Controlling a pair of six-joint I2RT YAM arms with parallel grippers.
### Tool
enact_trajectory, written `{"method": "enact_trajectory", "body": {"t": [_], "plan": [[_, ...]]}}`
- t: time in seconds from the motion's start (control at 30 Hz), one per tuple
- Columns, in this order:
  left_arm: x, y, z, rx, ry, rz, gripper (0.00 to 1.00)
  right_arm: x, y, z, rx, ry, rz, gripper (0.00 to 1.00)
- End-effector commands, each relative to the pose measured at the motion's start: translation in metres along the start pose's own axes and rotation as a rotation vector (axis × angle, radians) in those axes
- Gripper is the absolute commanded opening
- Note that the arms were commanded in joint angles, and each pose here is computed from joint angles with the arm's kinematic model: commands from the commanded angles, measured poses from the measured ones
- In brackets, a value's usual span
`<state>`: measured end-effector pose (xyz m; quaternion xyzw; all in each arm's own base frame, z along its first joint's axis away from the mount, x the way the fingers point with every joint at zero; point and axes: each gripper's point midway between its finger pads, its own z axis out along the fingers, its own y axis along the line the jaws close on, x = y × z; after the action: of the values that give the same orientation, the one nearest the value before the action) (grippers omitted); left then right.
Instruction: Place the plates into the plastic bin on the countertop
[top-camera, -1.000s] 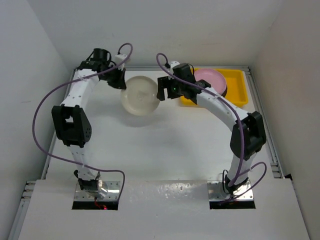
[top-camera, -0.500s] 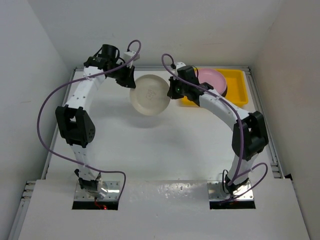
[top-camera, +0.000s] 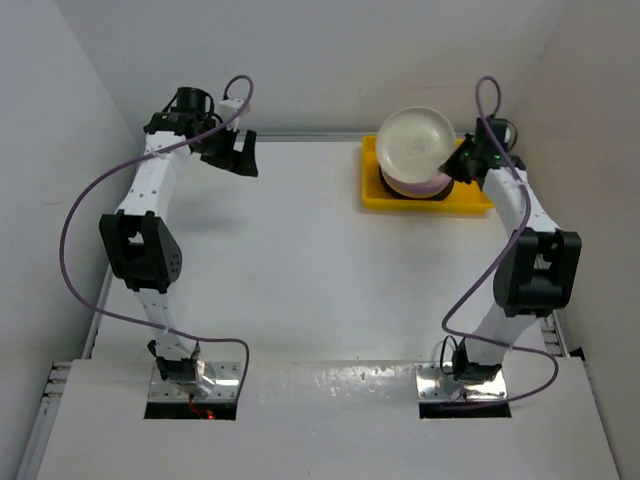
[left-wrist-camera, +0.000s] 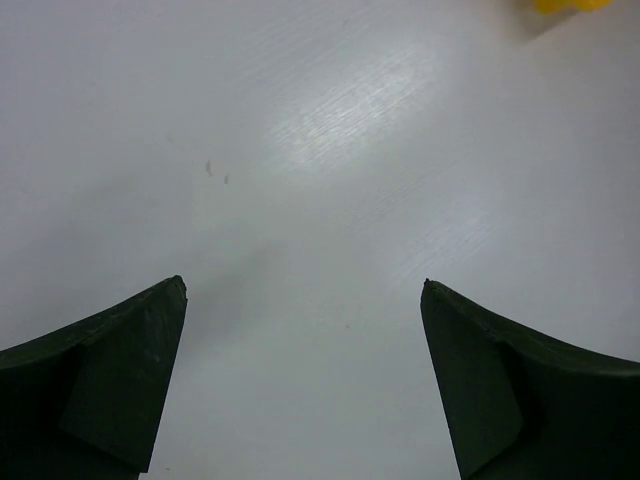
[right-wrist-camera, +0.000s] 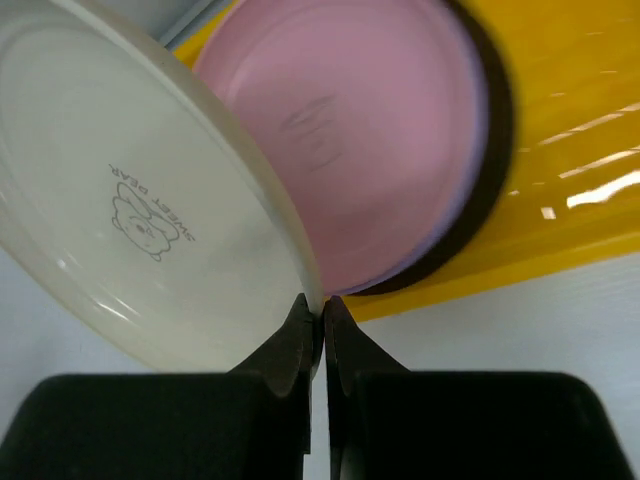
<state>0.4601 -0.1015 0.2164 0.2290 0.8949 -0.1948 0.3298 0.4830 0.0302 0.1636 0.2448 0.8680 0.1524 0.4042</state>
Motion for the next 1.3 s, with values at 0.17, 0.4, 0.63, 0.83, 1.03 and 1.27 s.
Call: {"method": "enact_trajectory", "body": {"t": [0.17, 0.4, 0.63, 0.83, 1.03, 1.27], "plan": [[0.001, 0.011, -0.014, -0.029, -0.023, -0.023, 1.00, -0.026, -0.050, 0.021, 0.127, 0.033, 0.209, 0.03], [0.005, 0.005, -0.011, 0.025, -0.024, -0.028, 1.00, -0.038, -0.061, 0.058, 0.109, 0.034, 0.230, 0.37], [0.008, 0.010, -0.013, 0.036, -0.028, -0.037, 1.00, -0.025, -0.083, 0.055, 0.228, 0.113, 0.114, 0.71], [0.007, 0.014, -0.017, 0.005, -0.028, -0.032, 1.00, -0.052, -0.081, -0.023, 0.278, -0.048, -0.033, 0.80], [0.029, 0.024, -0.032, -0.111, 0.025, 0.009, 1.00, -0.020, -0.105, -0.127, 0.339, -0.194, -0.093, 1.00], [0.071, 0.004, -0.042, -0.165, 0.058, 0.084, 1.00, 0.119, -0.150, -0.185, 0.350, -0.118, 0.119, 1.00]]}}
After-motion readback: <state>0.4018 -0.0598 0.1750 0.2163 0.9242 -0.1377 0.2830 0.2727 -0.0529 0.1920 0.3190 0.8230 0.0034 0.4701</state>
